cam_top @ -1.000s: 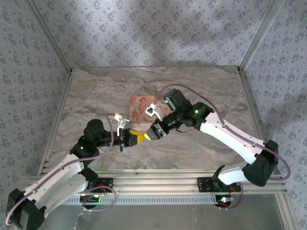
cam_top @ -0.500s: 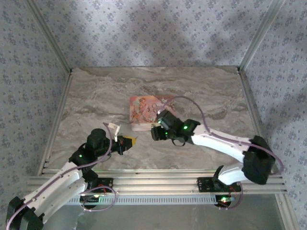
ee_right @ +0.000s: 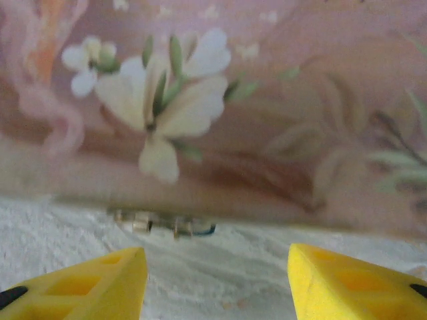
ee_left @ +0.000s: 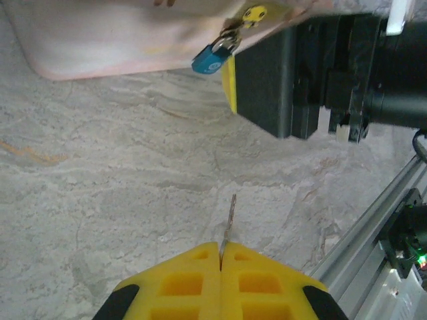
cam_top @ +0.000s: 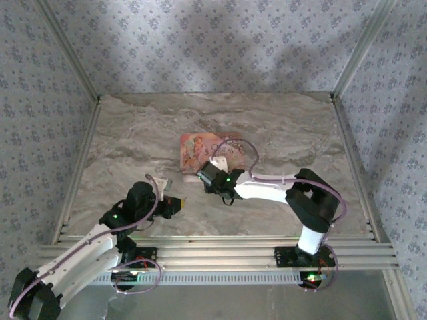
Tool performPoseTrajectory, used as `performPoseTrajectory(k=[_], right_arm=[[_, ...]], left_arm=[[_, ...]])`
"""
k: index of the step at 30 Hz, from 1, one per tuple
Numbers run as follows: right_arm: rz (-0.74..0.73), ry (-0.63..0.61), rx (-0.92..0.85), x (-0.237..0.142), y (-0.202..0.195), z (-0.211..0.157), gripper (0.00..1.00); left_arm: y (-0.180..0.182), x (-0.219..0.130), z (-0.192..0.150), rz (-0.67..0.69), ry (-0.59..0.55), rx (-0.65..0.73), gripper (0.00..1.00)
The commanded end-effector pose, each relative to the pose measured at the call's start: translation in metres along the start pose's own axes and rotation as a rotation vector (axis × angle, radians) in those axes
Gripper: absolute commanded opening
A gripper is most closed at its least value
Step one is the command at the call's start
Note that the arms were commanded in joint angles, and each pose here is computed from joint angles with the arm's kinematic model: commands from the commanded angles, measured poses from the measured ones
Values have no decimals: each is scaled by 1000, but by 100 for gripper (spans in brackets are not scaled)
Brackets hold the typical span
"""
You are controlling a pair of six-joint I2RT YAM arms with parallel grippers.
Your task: Unlock a padlock with a key
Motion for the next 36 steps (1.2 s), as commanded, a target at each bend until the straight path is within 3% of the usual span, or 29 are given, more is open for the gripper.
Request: performPoseTrajectory(k=[1,8,15,24,29,36], right_arm=[[-41,-39,54,8,2,15,57],[-99,20,78,27,0,8,55],[-115,-3,108,33,1,19,50],[-120,-28,64,27,-3,31,19],[-50,-16,29,19,-3,37,4],[135,70,44,-11,-4,42,0]], left_arm=[[-7,1,9,-23,-29,15,0],[-7,6,8,-38,-27,22,0],[-1,10,5,-23,-9,35,0],[-4,11,5,-50,-17,64,0],[-10,6,5,-89,-29,108,0],[-18,14,9,-137,-28,172,0]])
Point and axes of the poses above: each hand's point on the last joint's axis, 136 mm out from that joint toward the fingers, its own x axis out along the fingers, its own y axis along the line the jaws close on, z = x × y, the point moved 4 cm from there along -x, back along the fingers, and after that the axes turned 11 degrees about -x, right-handed, at the moved point
